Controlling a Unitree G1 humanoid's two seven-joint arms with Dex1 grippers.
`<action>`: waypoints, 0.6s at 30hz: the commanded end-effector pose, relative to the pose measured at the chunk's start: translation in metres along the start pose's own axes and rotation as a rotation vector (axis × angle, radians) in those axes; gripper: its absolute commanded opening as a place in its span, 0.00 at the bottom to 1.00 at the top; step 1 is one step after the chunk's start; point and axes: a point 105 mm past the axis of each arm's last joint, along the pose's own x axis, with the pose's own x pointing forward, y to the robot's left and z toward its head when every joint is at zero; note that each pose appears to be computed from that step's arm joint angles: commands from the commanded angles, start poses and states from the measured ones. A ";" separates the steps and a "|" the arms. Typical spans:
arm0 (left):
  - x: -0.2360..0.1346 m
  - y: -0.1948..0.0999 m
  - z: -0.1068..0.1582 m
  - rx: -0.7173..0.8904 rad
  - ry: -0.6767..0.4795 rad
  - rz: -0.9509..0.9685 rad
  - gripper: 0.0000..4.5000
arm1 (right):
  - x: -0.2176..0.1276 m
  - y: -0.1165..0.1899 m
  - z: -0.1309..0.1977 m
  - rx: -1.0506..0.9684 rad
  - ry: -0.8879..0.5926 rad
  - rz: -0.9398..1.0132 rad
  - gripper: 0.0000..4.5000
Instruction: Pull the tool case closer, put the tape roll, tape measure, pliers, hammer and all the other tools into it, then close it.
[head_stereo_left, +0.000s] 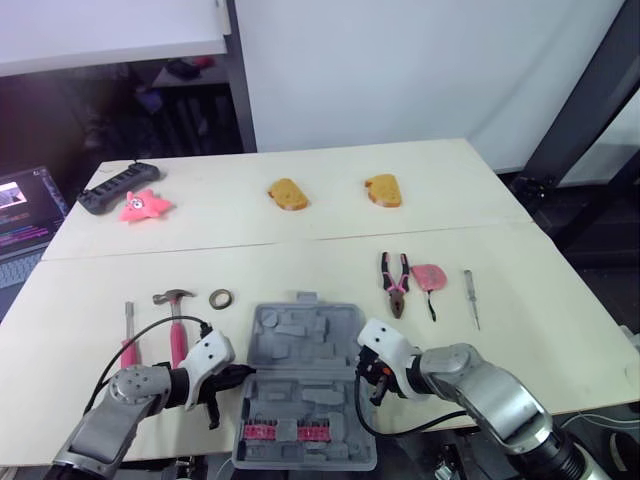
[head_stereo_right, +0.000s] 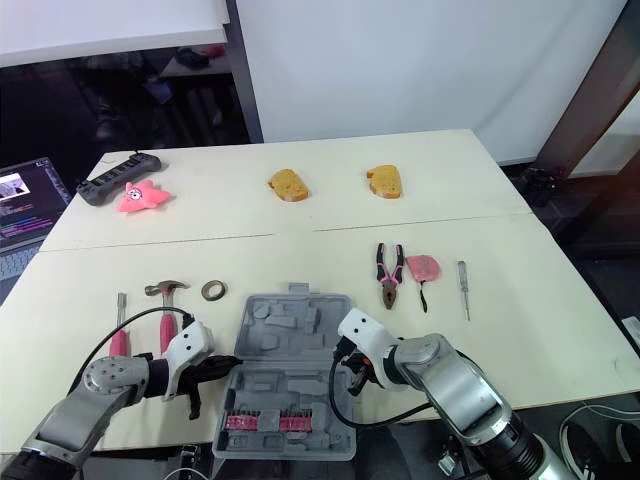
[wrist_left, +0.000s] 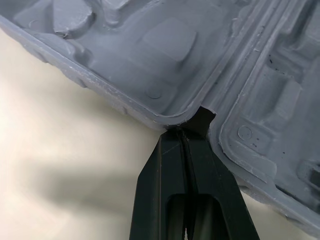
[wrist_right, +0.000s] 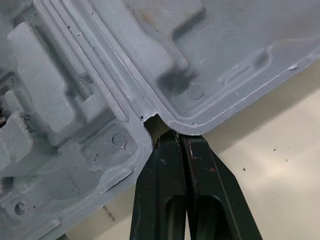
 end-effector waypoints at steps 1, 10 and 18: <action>-0.001 -0.028 -0.050 -0.138 0.160 -0.096 0.01 | 0.004 0.009 -0.003 -0.002 0.015 0.038 0.02; 0.002 -0.024 -0.072 -0.152 0.185 -0.082 0.01 | 0.002 0.012 -0.005 0.000 0.029 0.047 0.02; 0.000 -0.022 -0.092 -0.163 0.190 -0.092 0.01 | 0.001 0.010 -0.005 0.010 0.030 0.034 0.02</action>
